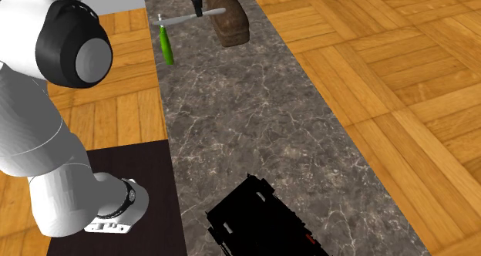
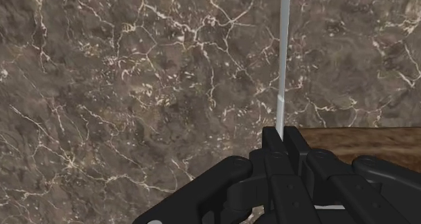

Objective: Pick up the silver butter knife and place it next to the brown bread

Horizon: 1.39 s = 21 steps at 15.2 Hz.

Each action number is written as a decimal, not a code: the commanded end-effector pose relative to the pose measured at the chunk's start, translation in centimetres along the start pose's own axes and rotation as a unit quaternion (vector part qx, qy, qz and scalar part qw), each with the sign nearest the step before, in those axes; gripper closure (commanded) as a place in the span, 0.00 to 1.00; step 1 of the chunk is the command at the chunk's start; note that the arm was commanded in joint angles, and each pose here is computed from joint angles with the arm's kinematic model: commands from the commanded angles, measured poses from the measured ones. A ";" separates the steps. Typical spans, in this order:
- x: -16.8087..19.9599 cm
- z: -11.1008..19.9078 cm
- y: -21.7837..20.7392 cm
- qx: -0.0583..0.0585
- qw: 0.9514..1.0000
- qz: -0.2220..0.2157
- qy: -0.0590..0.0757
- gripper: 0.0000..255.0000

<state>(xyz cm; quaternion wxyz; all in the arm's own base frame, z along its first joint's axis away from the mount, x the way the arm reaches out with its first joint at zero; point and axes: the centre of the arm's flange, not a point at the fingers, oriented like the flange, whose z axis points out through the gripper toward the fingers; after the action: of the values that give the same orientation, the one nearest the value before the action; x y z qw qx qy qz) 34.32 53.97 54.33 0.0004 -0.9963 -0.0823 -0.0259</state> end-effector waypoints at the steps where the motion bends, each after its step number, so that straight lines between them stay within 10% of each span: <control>1: 0.0 1.0 0.0 0.000 1.000 0.000 0.000 1.00; 21: -0.6 11.5 0.0 0.000 1.000 0.000 0.000 1.00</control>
<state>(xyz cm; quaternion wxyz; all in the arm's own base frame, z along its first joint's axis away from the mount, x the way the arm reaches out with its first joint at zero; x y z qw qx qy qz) 34.33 53.98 43.33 0.0004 -0.9963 -0.0822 -0.0259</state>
